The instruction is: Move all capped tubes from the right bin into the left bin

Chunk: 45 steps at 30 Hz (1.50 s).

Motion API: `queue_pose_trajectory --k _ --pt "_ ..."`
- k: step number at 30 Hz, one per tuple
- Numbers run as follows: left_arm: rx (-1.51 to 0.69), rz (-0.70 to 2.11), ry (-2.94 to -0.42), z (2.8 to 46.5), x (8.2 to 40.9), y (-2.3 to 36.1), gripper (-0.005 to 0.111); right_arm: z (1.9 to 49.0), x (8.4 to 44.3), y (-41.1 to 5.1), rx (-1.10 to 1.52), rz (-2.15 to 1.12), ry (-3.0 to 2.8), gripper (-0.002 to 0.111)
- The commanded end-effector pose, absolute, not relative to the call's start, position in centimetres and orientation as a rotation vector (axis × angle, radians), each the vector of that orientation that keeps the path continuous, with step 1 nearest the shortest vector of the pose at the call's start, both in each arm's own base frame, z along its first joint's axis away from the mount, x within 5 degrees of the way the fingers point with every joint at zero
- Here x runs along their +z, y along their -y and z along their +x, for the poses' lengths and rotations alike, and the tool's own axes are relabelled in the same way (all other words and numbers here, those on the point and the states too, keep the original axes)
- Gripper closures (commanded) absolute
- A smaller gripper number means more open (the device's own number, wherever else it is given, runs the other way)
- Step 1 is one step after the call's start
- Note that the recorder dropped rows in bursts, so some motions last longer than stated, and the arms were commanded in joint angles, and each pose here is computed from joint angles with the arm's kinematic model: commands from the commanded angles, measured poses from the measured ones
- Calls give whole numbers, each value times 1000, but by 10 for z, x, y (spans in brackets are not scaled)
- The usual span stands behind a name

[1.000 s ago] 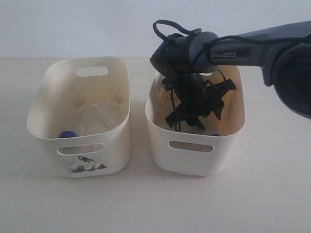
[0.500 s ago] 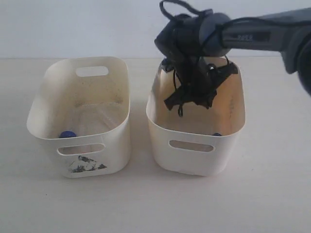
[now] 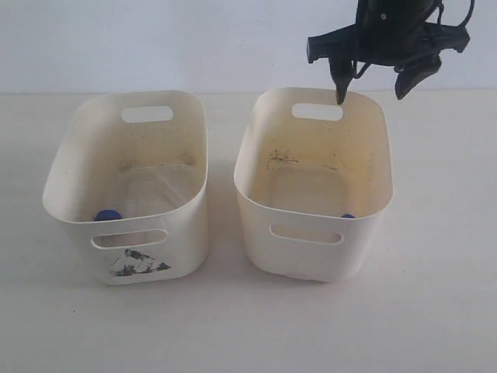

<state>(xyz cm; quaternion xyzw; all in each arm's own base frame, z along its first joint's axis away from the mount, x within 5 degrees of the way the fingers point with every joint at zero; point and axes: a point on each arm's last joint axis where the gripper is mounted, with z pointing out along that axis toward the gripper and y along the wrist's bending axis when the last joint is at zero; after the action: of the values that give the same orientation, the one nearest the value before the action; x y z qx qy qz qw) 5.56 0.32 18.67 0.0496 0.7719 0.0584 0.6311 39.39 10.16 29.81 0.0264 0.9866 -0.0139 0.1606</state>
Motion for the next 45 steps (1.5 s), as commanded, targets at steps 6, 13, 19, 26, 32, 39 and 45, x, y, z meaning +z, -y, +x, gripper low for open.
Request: queue_pose_trajectory --k 6,13,19,26,32,39,45 --pt "124 102 -1747 56 189 -3 102 399 286 -90 -173 80 -2831 62" --pt "124 102 -1747 56 189 -3 102 395 240 -88 -247 88 -2962 67" --pt "124 102 -1747 56 189 -3 102 395 225 -88 -261 50 -2981 78" --pt "124 102 -1747 56 189 -3 102 398 226 -87 -283 12 -2947 108" --pt "124 102 -1747 56 189 -3 102 401 227 -86 -299 5 -2915 108" --pt "124 102 -1747 56 189 -3 102 401 234 -79 -407 8 -2870 108" --pt "124 102 -1747 56 189 -3 102 396 251 -80 -345 6 -2840 108"
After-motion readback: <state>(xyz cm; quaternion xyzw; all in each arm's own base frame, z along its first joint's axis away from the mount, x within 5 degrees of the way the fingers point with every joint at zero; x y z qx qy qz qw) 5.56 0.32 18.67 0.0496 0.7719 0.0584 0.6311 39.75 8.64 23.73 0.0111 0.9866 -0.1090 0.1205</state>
